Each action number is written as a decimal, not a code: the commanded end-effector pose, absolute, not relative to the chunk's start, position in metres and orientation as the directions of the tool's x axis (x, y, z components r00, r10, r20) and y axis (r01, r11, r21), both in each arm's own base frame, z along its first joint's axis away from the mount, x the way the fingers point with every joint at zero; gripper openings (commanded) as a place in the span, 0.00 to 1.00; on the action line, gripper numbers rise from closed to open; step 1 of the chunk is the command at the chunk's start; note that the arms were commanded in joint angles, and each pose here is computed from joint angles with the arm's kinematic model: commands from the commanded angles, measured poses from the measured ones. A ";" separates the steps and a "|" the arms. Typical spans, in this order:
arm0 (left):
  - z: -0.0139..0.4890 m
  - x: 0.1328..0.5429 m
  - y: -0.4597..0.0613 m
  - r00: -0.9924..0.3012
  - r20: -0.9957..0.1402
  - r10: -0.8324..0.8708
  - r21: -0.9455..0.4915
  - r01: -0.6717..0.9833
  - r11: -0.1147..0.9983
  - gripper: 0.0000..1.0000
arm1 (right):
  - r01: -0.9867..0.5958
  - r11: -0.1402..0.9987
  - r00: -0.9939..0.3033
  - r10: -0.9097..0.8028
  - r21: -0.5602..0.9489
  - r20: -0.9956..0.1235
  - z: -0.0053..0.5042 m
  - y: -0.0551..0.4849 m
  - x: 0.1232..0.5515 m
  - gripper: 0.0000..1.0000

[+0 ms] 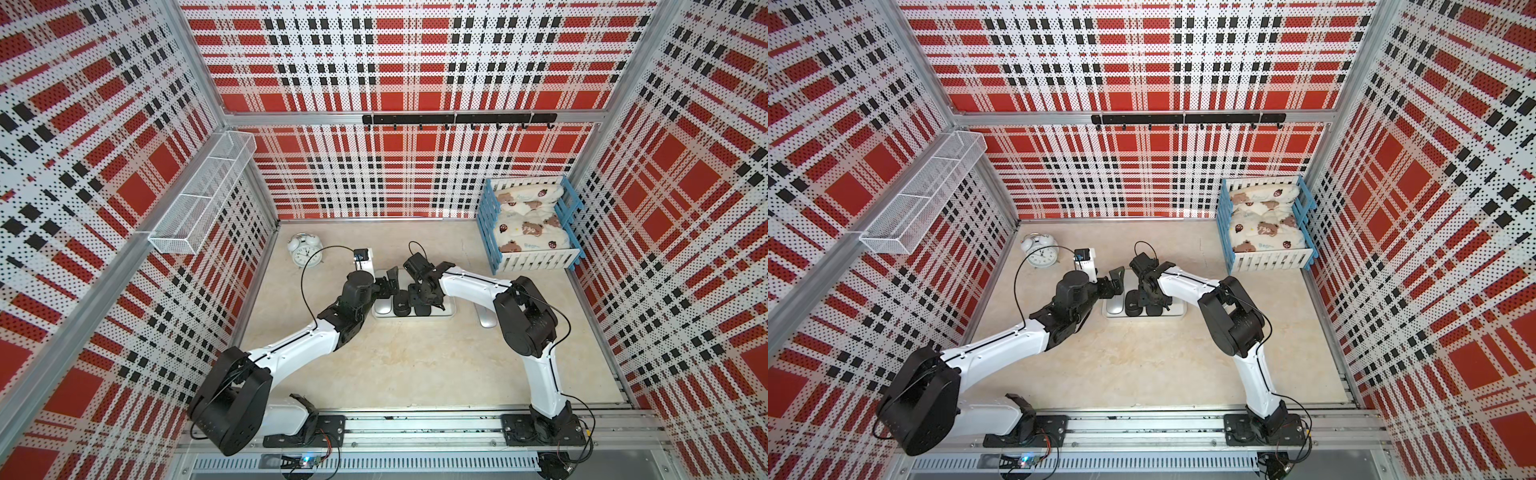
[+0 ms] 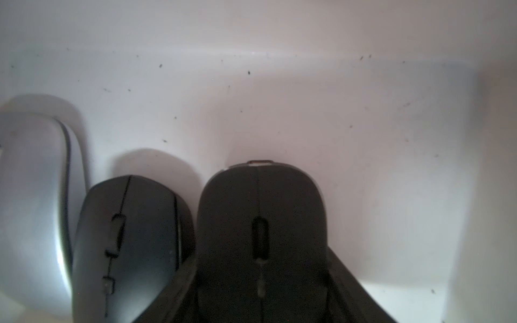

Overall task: Put the mouse in the storage box
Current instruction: Place the mouse in the storage box.

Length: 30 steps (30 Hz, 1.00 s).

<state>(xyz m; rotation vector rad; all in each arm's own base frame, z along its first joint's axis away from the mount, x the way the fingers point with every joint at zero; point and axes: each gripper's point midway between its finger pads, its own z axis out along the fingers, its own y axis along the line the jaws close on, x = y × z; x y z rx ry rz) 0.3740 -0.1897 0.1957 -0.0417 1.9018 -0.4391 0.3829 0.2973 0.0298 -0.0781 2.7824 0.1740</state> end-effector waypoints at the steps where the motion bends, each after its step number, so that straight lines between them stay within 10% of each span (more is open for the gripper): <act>1: 0.204 0.371 -0.185 -0.346 -0.907 -0.241 -0.315 0.178 0.932 0.98 | -0.054 0.994 -0.933 -0.016 0.098 -0.360 0.028 0.298 0.386 0.60; 17: 0.203 0.379 -0.200 -0.359 -0.906 -0.226 -0.313 0.208 0.927 0.98 | -0.140 0.981 -0.817 -0.040 0.132 -0.576 0.168 0.300 0.406 0.82; 30: 0.218 0.312 -0.352 -0.327 -0.941 0.087 -0.210 0.767 0.607 0.99 | 0.019 0.999 -0.845 0.032 0.031 -0.533 0.147 0.099 0.349 0.80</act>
